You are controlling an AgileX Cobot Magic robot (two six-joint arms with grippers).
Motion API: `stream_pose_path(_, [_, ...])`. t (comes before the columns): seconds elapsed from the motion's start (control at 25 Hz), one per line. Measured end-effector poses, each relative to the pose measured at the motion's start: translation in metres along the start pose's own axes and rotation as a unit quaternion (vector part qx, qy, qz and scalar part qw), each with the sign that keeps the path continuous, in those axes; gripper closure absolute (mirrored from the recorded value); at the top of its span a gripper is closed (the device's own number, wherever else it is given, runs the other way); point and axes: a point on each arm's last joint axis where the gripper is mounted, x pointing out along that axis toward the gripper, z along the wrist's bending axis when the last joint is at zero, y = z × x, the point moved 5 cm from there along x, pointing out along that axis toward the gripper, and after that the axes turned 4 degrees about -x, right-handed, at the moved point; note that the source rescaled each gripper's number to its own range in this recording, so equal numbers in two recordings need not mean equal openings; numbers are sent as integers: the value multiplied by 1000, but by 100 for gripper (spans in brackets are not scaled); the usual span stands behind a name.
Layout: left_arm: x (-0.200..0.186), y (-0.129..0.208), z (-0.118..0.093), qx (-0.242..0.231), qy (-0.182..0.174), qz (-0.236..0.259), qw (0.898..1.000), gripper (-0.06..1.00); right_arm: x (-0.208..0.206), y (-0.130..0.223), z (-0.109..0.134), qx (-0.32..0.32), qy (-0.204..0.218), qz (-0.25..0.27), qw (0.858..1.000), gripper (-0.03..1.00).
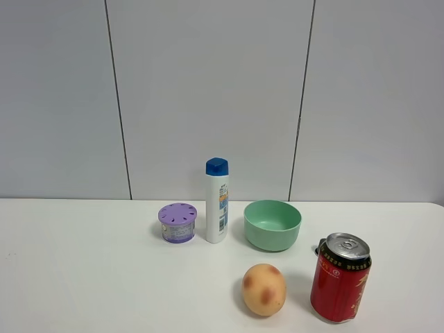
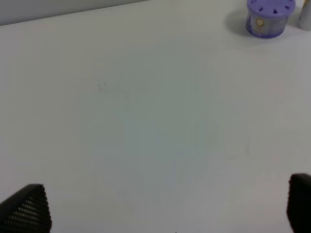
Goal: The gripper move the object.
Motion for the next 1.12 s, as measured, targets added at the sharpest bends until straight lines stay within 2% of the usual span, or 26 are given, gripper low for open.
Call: stream_pose_path(1.12, [0,0,0,0,0,0,1000,-6,0,0,0,0,0,0,1000,74])
